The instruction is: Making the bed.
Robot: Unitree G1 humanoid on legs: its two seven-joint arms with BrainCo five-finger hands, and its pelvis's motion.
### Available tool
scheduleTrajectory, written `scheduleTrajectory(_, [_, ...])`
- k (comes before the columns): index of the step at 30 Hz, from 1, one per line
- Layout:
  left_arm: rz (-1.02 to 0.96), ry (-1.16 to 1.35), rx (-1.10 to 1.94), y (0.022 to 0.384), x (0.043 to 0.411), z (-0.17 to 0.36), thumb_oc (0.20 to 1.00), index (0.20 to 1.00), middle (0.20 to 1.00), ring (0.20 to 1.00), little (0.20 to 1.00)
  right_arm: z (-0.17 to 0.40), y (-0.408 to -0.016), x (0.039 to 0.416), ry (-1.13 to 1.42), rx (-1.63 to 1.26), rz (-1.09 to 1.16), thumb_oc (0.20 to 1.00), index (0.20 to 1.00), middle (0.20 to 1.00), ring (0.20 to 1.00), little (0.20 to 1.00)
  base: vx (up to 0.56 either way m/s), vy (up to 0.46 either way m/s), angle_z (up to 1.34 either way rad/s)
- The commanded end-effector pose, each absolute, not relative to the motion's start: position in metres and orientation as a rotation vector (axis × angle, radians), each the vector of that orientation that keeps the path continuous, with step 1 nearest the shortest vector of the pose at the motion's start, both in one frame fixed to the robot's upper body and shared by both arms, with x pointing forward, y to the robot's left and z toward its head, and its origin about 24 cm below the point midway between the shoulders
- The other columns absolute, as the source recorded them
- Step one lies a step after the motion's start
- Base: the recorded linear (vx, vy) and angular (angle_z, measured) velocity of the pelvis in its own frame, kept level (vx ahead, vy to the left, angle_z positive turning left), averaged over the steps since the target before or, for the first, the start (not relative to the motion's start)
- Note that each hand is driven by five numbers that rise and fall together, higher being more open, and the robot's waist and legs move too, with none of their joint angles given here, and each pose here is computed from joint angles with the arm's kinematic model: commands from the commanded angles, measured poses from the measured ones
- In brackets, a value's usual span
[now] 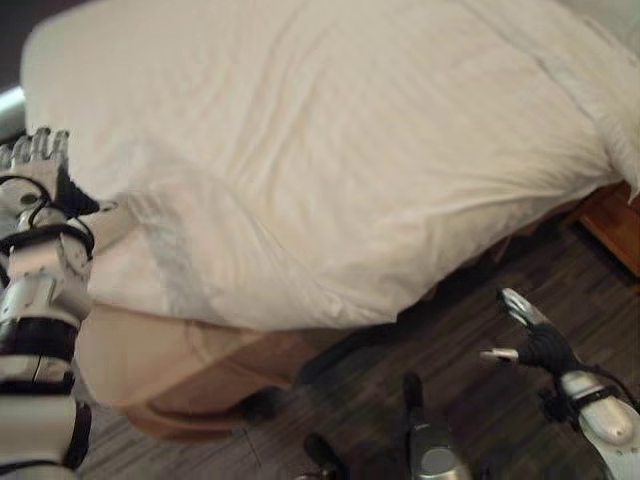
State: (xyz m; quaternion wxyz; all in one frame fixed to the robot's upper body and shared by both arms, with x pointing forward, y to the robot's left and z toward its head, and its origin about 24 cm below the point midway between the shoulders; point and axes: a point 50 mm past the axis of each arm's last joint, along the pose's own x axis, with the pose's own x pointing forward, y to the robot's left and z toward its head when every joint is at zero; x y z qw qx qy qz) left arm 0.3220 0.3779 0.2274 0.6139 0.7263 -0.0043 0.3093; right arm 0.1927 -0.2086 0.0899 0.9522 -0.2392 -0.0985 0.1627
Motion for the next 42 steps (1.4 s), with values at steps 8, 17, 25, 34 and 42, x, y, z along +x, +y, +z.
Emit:
scheduleTrajectory(8, [0.971, 0.076, 1.735, 0.416, 0.31, 0.3, 1.0, 1.0, 1.0, 1.0, 1.0, 0.108, -0.205, 0.191, -0.334, -0.429, 0.324, 1.0, 1.0, 1.0, 1.0, 1.0, -0.08, -0.019, -0.04])
scheduleTrajectory(17, [0.814, 0.319, 1.575, 0.436, 0.302, 0.236, 0.2, 0.2, 0.2, 0.2, 0.2, 0.135, -0.218, 0.183, -0.446, -0.463, 0.218, 1.0, 1.0, 1.0, 1.0, 1.0, -0.01, -0.002, 0.1])
scheduleTrajectory(25, [0.57, 0.037, 1.403, 0.364, 0.337, 0.18, 0.2, 0.2, 0.2, 0.2, 0.2, 0.17, -0.199, 0.183, -0.665, -0.432, 0.248, 1.0, 1.0, 1.0, 1.0, 1.0, 0.03, -0.027, 0.76])
scheduleTrajectory(34, [0.371, 0.16, 1.116, 0.33, 0.254, 0.05, 0.2, 0.2, 0.2, 0.2, 0.2, 0.139, -0.177, 0.199, -0.543, -0.4, 0.359, 1.0, 1.0, 1.0, 1.0, 1.0, 0.01, -0.252, 0.49])
scheduleTrajectory(42, [0.436, 0.456, 1.082, 0.361, 0.199, -0.001, 1.0, 1.0, 1.0, 1.0, 1.0, 0.115, -0.194, 0.203, -0.401, -0.417, 0.332, 1.0, 1.0, 1.0, 1.0, 1.0, -0.07, -0.074, 0.08])
